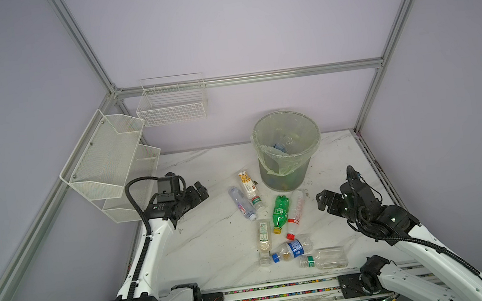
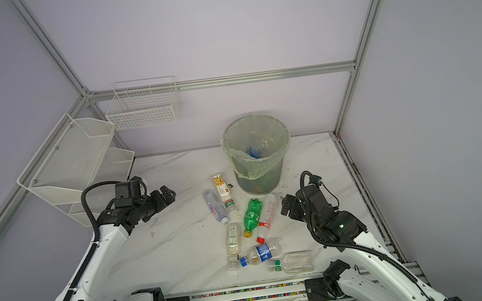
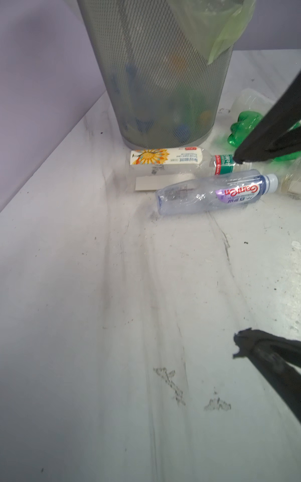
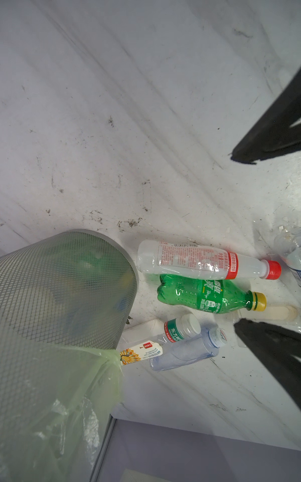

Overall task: Throw the plastic bottles in the bin
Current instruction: Pick up the plastic bottle from the center of the table.

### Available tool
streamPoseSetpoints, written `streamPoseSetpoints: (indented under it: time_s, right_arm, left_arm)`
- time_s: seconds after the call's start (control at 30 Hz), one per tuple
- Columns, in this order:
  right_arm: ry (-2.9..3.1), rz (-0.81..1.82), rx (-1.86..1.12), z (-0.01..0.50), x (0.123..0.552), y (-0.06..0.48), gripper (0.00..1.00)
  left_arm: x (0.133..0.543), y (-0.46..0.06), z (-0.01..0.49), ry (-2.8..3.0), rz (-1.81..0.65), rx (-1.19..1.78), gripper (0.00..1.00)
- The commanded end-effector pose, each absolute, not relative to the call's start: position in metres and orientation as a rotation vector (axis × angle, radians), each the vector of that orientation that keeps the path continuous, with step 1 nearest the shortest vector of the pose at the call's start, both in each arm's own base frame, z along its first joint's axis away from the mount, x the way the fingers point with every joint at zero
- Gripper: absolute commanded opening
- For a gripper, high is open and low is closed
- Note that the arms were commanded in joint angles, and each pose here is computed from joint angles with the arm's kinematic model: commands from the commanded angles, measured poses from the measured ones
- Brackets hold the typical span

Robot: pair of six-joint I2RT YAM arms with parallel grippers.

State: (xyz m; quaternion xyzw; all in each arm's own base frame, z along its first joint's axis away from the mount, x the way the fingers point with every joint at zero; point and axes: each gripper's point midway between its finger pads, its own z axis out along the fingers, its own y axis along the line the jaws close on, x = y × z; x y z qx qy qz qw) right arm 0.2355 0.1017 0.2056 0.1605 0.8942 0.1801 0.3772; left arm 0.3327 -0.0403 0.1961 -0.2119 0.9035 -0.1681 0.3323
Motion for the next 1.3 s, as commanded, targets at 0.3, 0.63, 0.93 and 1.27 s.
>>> streamPoseSetpoints:
  time_s: [0.3, 0.63, 0.93, 1.27]
  right_arm:
    - [2.255, 0.548, 0.44, 0.199, 0.233, 0.107, 0.97]
    - [2.275, 0.541, 0.459, 0.188, 0.231, 0.106, 0.97]
    - [2.268, 0.574, 0.439, 0.192, 0.235, 0.112, 0.97]
    - [2.271, 0.554, 0.388, 0.203, 0.237, 0.114, 0.97]
  left_arm:
    - [0.356, -0.13, 0.176, 2.403, -0.587, -0.568, 1.0]
    - [0.368, -0.163, 0.131, 2.513, -0.641, -0.536, 1.0]
    - [0.383, -0.184, 0.115, 2.554, -0.637, -0.425, 1.0]
    - [0.389, -0.181, 0.101, 2.551, -0.558, -0.423, 0.92]
